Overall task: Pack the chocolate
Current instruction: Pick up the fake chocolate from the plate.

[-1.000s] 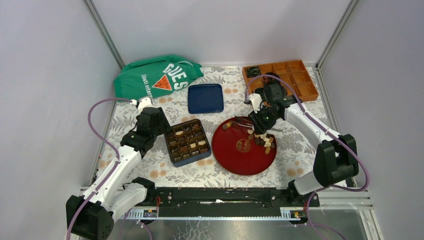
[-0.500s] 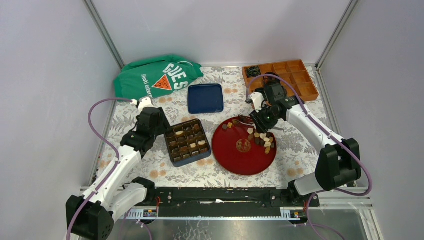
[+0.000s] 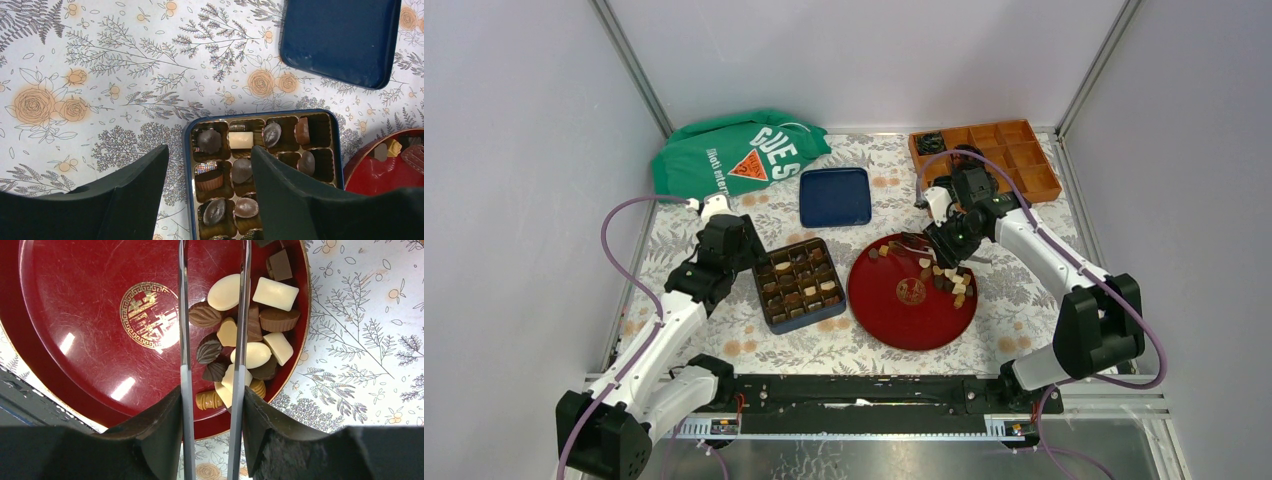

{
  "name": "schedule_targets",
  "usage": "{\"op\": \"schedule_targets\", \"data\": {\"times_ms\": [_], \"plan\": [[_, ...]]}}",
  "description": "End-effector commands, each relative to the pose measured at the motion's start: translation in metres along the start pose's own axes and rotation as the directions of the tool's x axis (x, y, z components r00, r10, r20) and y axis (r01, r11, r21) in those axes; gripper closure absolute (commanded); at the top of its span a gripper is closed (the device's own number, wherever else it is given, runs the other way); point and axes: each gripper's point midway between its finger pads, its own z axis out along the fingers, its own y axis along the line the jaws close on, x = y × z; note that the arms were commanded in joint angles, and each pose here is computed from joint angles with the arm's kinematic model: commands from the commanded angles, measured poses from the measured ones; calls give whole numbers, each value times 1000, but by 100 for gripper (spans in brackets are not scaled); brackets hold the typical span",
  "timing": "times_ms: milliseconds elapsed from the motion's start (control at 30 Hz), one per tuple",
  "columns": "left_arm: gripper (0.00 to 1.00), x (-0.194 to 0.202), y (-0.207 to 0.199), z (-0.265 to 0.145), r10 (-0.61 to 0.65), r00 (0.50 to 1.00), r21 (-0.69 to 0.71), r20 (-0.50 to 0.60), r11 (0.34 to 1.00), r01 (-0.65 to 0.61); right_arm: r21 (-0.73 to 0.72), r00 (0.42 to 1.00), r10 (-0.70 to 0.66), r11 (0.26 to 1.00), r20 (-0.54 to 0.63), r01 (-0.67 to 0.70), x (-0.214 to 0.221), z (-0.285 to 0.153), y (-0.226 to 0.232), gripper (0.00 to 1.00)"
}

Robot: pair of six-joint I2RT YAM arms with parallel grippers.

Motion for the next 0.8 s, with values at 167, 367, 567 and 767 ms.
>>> {"op": "schedule_targets", "data": {"times_ms": [167, 367, 567, 767], "plan": [[29, -20, -12, -5, -7, 997, 53, 73, 999, 3, 8, 999, -16, 1000, 29, 15, -13, -1, 0, 57], [27, -23, -13, -7, -8, 996, 63, 87, 998, 2, 16, 999, -26, 1000, 44, 25, -13, -8, 1, 79], [25, -24, -16, -11, -2, 995, 91, 99, 996, -7, 14, 994, -52, 999, 96, 51, -9, -22, 10, 92], [23, -25, -31, -18, 43, 993, 189, 108, 980, -63, 6, 984, -82, 997, 157, 82, -3, -35, 20, 96]]}}
